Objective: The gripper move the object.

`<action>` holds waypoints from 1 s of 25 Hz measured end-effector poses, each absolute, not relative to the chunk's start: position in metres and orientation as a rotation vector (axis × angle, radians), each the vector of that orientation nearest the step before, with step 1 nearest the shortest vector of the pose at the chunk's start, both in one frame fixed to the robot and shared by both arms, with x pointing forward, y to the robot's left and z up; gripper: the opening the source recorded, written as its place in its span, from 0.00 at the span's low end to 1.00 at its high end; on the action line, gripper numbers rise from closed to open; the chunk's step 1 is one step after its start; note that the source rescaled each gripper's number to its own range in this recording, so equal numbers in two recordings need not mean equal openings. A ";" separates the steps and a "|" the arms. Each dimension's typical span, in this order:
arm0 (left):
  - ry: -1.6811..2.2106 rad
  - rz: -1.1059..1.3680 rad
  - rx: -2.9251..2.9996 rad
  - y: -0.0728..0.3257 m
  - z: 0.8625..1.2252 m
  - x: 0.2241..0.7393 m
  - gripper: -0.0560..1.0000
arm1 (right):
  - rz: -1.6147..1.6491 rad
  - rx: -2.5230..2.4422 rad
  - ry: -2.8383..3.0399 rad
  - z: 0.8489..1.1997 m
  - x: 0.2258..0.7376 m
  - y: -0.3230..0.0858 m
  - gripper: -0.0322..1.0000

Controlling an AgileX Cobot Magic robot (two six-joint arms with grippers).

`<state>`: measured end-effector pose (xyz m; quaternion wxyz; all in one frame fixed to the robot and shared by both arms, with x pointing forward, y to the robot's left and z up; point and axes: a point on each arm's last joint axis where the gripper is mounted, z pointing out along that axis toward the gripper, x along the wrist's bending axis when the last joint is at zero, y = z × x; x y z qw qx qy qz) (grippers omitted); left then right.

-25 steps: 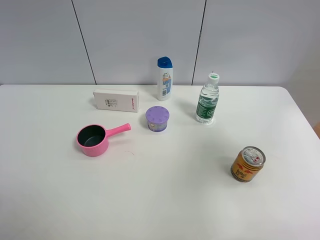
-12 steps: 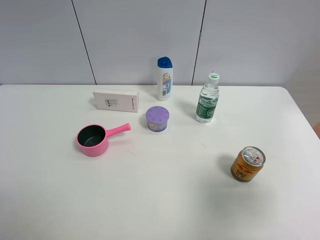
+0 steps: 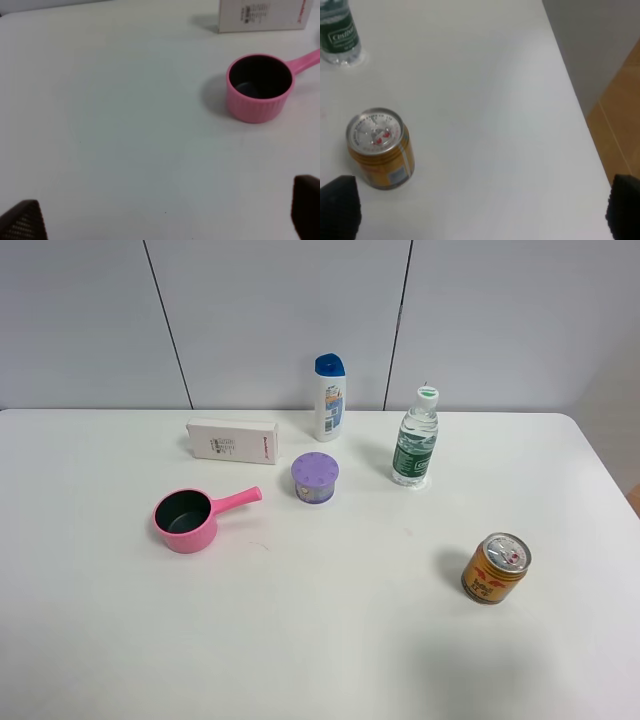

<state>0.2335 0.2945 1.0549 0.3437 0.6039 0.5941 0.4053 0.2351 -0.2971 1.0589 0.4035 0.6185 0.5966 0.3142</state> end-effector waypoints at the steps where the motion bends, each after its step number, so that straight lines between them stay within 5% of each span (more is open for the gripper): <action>1: 1.544 1.053 1.569 0.294 1.055 0.233 1.00 | 0.802 1.558 1.503 1.057 0.234 -0.297 1.00; 25: 1.544 1.053 1.569 0.294 1.055 0.233 1.00 | 0.814 1.551 1.497 1.053 0.233 -0.296 1.00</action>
